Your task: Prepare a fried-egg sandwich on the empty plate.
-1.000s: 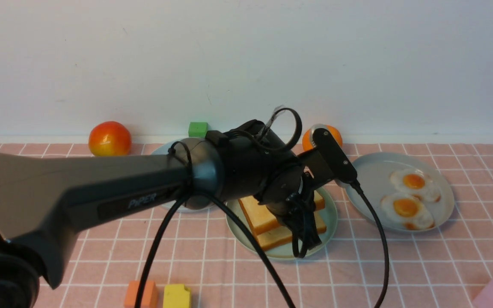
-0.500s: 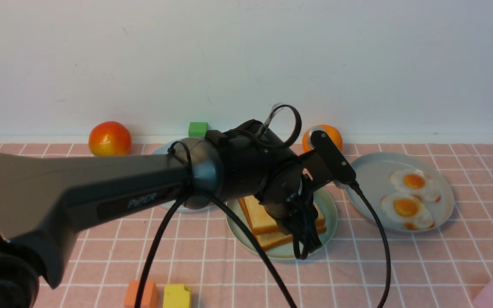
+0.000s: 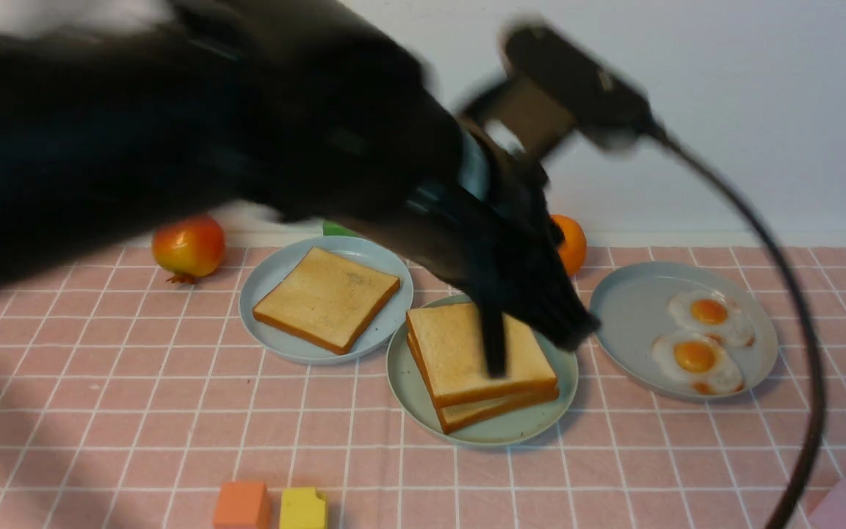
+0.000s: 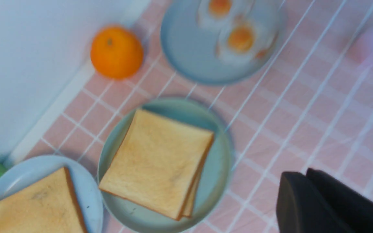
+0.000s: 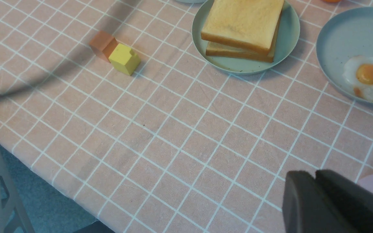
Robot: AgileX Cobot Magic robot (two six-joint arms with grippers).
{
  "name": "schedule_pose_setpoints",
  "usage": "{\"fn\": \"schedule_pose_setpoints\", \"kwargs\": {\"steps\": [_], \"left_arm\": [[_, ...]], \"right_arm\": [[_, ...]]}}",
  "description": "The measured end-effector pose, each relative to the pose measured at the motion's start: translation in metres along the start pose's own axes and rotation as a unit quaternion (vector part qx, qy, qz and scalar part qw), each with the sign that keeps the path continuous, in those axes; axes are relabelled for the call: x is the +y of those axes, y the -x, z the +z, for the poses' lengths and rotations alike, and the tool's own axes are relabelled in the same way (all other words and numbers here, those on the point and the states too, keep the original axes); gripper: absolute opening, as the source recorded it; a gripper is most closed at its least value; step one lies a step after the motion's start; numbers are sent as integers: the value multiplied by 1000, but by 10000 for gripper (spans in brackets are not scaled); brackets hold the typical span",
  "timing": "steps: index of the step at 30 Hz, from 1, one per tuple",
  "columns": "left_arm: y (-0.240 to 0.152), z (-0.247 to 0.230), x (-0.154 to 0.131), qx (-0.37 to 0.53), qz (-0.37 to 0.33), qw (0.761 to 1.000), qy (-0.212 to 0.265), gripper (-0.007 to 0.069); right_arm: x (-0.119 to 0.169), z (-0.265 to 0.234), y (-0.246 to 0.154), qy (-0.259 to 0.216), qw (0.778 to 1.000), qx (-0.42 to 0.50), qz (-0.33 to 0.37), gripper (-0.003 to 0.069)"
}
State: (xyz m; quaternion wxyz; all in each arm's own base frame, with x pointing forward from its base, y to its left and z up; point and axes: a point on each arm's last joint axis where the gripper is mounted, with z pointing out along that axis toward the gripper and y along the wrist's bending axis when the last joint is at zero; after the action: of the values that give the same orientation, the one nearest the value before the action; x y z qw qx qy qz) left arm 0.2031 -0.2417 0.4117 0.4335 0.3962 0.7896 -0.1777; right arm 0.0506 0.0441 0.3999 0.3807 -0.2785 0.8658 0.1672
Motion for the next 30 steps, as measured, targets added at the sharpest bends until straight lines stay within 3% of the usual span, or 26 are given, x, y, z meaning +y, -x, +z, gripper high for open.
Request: {"fn": "schedule_pose_setpoints", "kwargs": {"steps": [1,4,7,9,13,18,30], "left_arm": [[-2,1,0,2,0,1000,0,32],[-25,-82,-7,-102,-48,993,-35,13],[-53,-109,-10,-143,-72,986,-49,13],[-91,-125,-12,-182,-93,977,-56,13],[-150,-124,-13,-240,-117,963,-46,13],[-184,-127,-12,-300,-132,944,-38,13],[-195,-123,-13,-293,-132,946,-37,13]], "right_arm": [[0,0,0,0,1000,0,0,94],[1,0,0,6,1000,2,2,96],[1,0,0,7,1000,3,2,99],[1,0,-1,8,1000,3,3,100],[2,0,-1,11,1000,4,4,100],[3,0,-1,18,1000,7,6,104],[4,0,-1,20,1000,8,7,118]]}}
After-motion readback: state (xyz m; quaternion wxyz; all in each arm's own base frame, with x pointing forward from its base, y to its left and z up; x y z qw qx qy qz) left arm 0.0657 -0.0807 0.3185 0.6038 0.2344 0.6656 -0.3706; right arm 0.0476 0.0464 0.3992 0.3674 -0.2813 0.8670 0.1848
